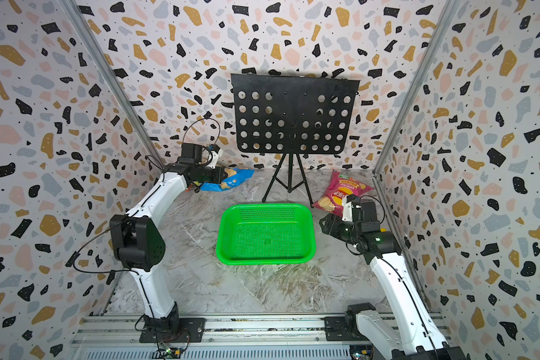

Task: Put the potato chips into the basket
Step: Pick up the potato chip from the center of the board, then place the potato chip in the basket.

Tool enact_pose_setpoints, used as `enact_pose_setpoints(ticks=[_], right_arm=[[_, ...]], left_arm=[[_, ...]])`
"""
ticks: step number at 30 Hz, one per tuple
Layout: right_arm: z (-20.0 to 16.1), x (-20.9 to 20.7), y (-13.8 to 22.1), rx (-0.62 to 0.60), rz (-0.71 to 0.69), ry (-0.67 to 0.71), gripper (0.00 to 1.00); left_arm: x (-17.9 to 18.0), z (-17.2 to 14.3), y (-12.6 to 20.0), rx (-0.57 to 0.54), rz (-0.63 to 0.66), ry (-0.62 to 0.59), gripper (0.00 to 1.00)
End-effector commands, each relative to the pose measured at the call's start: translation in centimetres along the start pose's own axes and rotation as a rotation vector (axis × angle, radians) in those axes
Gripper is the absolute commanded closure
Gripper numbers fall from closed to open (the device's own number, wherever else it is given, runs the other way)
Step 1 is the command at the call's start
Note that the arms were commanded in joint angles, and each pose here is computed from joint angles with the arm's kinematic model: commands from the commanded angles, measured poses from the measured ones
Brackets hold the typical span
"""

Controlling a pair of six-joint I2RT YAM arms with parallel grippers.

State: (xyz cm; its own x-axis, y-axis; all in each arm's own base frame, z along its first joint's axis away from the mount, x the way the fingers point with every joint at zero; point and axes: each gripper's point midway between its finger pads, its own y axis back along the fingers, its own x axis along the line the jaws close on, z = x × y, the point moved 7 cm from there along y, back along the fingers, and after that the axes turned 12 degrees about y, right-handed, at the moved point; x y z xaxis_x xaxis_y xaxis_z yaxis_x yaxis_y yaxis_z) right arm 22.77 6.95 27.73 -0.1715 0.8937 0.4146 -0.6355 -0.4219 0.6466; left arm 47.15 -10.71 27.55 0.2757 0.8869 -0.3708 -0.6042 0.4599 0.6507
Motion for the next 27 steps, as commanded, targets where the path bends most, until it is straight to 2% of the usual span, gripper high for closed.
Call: enact_pose_setpoints(ticks=[1, 7, 12, 14, 19, 23, 27], right_arm=[[0.8, 0.8, 2.0, -0.043, 0.004, 0.020, 0.34], [1.0, 1.3, 2.6, -0.057, 0.022, 0.021, 0.34], [0.9, 1.6, 2.7, -0.047, 0.055, 0.016, 0.34], [0.6, 1.8, 2.8, -0.034, 0.067, 0.022, 0.34], [0.0, 1.8, 3.0, -0.014, 0.075, 0.042, 0.33], [-0.3, 1.9, 2.8, -0.002, 0.097, 0.048, 0.33], [-0.7, 1.8, 2.5, 0.013, 0.105, 0.051, 0.33]], left_arm=[[-0.5, -0.8, 2.8, 0.026, 0.048, -0.084, 1.00], [-3.1, -2.3, 9.8, -0.019, 0.039, -0.186, 1.00], [-6.6, -4.4, 15.1, 0.031, -0.111, -0.274, 1.00], [-8.1, -5.9, 16.6, 0.086, -0.194, -0.301, 1.00], [-12.1, -10.1, 18.4, 0.220, -0.408, -0.442, 1.00], [-14.2, -12.5, 17.9, 0.299, -0.477, -0.591, 1.00], [-14.9, -13.0, 17.1, 0.283, -0.563, -0.689, 1.00]])
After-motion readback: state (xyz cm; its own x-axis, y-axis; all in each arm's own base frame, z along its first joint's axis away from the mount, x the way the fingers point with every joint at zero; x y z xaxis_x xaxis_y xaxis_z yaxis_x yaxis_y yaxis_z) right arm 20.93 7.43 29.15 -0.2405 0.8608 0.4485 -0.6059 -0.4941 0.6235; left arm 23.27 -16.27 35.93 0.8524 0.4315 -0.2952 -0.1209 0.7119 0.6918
